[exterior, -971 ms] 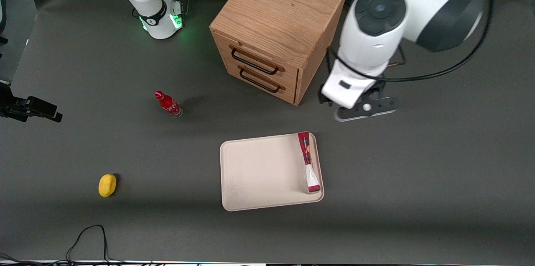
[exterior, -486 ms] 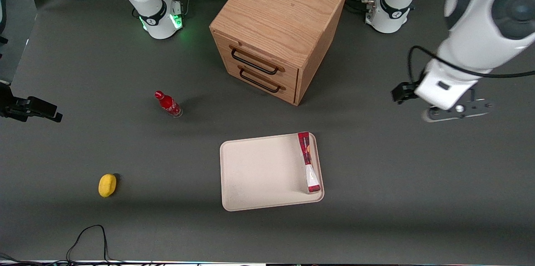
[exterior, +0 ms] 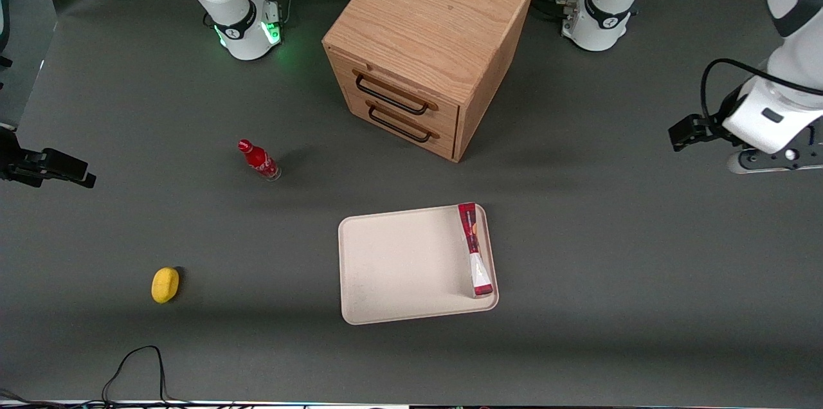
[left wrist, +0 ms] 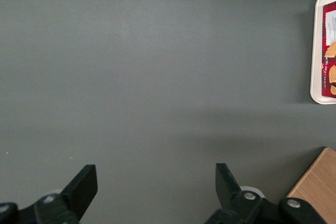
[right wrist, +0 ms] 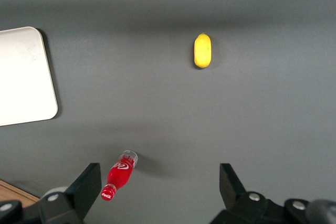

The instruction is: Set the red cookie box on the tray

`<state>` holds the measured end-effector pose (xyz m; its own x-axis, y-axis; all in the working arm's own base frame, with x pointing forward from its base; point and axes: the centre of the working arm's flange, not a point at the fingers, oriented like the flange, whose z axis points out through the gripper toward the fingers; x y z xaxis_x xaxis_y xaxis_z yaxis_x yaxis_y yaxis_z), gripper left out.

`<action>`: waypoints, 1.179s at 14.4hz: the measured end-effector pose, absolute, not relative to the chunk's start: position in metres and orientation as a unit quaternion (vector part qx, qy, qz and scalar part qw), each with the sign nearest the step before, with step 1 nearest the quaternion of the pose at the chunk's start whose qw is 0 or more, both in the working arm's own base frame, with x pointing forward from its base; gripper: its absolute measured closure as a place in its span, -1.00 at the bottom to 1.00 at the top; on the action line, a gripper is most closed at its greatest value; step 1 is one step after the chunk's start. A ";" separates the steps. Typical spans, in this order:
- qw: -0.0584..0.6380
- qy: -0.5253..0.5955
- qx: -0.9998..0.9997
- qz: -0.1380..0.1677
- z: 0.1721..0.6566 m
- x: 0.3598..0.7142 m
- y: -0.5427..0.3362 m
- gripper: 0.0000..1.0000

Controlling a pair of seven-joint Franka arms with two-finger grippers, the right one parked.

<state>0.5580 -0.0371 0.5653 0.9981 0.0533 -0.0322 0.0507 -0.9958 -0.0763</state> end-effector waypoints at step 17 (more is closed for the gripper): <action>0.022 -0.010 -1.000 -0.006 0.577 0.577 -0.022 -1.00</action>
